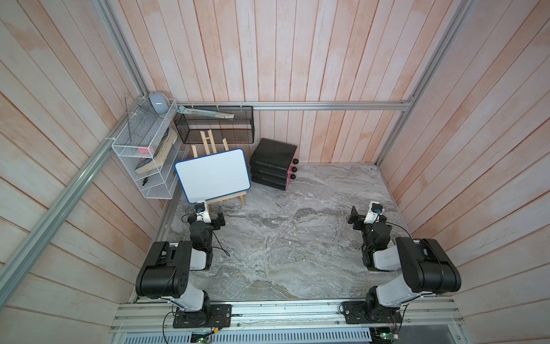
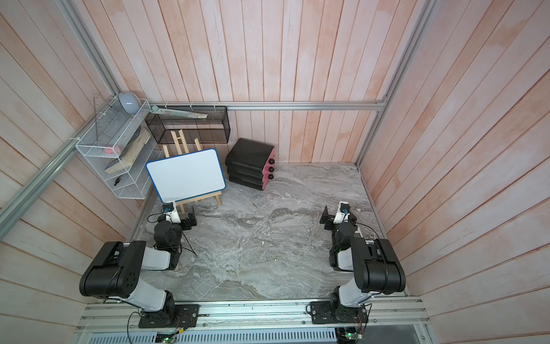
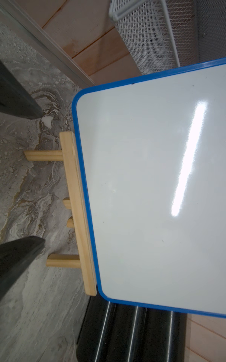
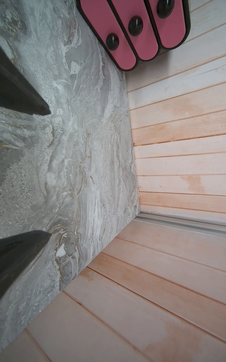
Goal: Please place the pencils in the drawer according to their color
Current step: Reset both arms
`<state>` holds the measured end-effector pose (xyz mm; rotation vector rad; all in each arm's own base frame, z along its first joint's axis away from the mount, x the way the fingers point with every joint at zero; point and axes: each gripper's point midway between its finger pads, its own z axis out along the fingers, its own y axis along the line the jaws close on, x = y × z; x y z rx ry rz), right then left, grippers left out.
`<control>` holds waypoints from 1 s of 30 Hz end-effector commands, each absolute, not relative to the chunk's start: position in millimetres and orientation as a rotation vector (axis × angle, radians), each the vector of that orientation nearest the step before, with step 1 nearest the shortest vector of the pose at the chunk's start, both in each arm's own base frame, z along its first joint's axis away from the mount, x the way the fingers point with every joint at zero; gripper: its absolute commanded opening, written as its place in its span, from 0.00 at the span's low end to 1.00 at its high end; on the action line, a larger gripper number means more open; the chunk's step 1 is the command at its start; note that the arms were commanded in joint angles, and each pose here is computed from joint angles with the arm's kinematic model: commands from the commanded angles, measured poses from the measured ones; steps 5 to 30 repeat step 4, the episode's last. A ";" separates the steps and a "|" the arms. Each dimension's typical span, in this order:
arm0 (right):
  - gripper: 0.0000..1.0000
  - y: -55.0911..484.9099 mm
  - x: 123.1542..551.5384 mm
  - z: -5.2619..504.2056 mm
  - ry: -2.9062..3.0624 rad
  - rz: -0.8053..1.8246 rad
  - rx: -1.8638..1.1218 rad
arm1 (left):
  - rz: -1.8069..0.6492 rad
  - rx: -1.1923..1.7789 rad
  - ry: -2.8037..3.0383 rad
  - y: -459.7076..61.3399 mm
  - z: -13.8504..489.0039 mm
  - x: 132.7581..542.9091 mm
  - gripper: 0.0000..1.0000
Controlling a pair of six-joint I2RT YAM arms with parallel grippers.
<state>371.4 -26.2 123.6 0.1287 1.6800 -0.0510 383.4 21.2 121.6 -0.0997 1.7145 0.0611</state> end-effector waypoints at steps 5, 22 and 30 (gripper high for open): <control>0.98 -25.4 372.8 130.6 1.650 -0.043 0.118 | 0.044 -0.092 1.679 19.4 130.3 384.9 0.99; 0.98 -25.4 372.8 130.6 1.650 -0.043 0.118 | 0.044 -0.092 1.679 19.4 130.3 384.9 0.99; 0.98 -25.4 372.8 130.6 1.650 -0.043 0.118 | 0.044 -0.092 1.679 19.4 130.3 384.9 0.99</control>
